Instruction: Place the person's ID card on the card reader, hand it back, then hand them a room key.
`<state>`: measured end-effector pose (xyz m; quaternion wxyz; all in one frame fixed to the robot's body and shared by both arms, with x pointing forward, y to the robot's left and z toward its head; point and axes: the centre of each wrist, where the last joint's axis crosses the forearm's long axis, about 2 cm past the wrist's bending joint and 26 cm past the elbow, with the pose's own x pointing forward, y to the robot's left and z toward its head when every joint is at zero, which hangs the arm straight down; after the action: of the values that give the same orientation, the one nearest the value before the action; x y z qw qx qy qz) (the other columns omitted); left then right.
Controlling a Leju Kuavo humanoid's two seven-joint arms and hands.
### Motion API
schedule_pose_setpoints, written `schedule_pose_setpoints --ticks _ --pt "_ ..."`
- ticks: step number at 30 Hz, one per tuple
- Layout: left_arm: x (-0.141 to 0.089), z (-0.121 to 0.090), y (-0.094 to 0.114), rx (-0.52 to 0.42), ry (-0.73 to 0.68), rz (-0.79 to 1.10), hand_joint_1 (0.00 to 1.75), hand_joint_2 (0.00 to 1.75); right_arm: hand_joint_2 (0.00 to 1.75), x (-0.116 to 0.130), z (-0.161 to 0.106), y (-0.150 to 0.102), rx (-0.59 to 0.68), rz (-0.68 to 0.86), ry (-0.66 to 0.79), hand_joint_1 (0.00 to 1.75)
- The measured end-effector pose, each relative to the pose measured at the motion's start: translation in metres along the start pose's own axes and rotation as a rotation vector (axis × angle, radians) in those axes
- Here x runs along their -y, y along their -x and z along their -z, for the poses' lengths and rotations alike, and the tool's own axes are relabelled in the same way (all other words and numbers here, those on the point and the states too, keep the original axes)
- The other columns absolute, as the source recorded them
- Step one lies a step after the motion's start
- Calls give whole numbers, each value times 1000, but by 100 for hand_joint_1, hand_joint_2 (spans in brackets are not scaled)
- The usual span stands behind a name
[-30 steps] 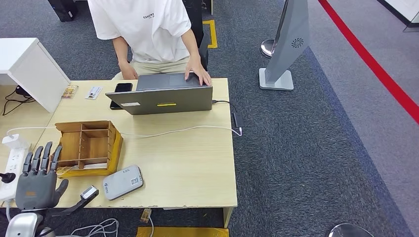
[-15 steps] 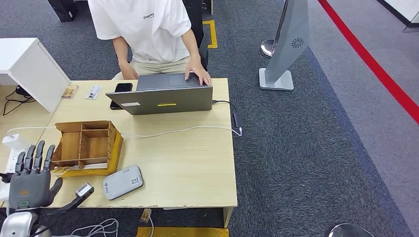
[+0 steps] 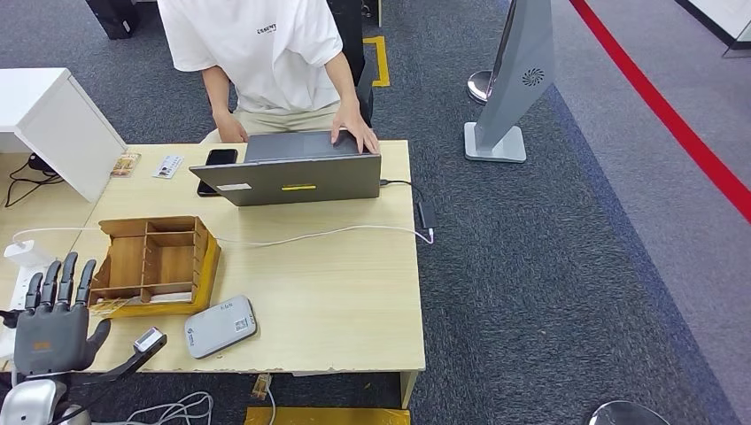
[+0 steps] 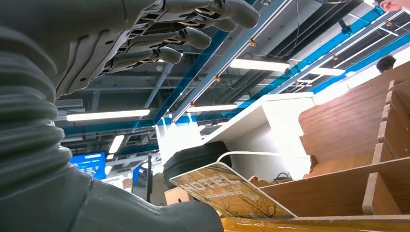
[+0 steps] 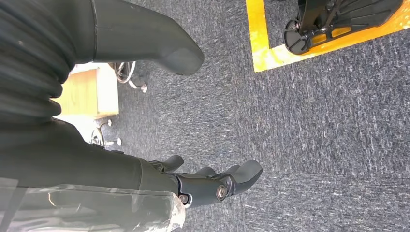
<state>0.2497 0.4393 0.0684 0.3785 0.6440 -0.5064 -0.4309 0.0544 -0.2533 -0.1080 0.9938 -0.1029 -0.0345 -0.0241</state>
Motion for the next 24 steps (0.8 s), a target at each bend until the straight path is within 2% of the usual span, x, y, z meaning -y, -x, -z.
schedule_pose_setpoints --ticks 24 --pt "3 2 12 -18 18 16 0 175 175 0 0 -1 4 -7 0 0"
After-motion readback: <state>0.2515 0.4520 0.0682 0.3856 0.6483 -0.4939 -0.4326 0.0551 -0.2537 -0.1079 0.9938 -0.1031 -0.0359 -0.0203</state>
